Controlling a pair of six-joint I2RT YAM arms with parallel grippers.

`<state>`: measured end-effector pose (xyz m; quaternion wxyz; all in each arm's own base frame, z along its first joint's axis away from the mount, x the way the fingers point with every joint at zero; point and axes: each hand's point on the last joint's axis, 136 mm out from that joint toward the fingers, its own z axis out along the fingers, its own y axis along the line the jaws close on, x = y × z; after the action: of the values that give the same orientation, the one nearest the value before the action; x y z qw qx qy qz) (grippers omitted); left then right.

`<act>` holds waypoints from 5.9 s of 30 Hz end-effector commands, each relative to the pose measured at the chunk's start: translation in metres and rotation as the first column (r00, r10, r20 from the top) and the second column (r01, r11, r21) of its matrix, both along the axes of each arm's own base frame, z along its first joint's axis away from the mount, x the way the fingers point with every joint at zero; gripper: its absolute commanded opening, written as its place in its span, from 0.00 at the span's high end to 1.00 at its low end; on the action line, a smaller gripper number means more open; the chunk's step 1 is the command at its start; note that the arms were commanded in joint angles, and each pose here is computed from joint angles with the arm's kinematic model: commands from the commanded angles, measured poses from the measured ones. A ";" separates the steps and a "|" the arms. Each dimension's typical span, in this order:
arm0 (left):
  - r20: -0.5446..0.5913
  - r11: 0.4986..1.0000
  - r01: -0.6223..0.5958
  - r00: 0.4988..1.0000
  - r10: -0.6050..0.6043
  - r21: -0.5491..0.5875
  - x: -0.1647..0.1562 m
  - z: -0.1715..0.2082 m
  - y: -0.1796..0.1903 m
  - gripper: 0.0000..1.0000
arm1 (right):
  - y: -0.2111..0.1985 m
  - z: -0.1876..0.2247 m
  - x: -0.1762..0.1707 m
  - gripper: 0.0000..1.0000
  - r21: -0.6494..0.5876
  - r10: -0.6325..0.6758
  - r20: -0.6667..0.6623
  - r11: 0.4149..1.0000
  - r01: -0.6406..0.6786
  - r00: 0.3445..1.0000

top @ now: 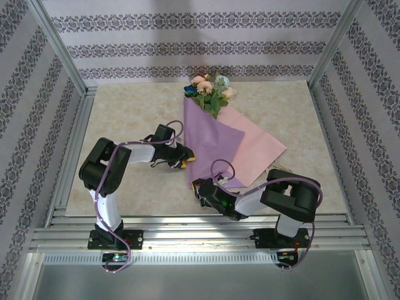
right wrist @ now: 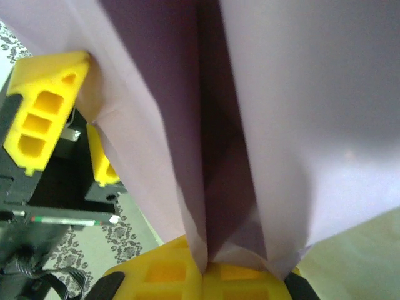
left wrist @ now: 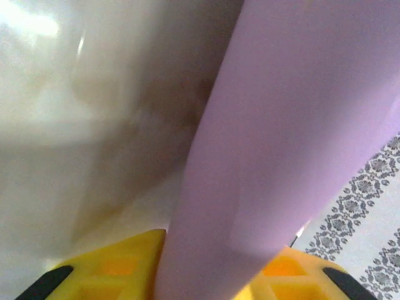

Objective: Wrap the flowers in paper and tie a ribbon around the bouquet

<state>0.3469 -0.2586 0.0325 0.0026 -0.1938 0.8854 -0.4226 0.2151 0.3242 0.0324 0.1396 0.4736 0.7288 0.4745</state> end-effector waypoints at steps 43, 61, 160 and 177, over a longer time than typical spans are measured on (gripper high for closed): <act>0.187 0.976 -0.218 0.958 0.217 -0.013 0.187 -0.006 0.066 0.74 | -0.005 -0.020 -0.010 1.00 0.115 -0.031 -0.256 0.991 0.063 0.966; 0.217 0.948 -0.311 0.923 0.319 -0.069 0.254 -0.008 0.091 1.00 | -0.012 -0.021 -0.009 1.00 0.115 -0.025 -0.278 0.992 0.059 0.960; -0.170 0.965 -0.236 0.952 0.252 0.111 -0.097 -0.026 0.040 1.00 | -0.237 0.036 0.050 0.50 -0.453 0.243 -0.313 0.811 -0.369 0.918; -0.180 0.962 -0.240 0.948 0.262 0.133 -0.097 -0.028 0.049 1.00 | -0.259 -0.008 0.087 0.54 -0.453 0.178 -0.353 0.827 -0.334 0.919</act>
<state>0.2506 -0.2240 0.0182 -0.0203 -0.3279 0.8637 -0.3823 0.2936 0.0626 0.0245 0.0763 0.3859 0.8990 0.1924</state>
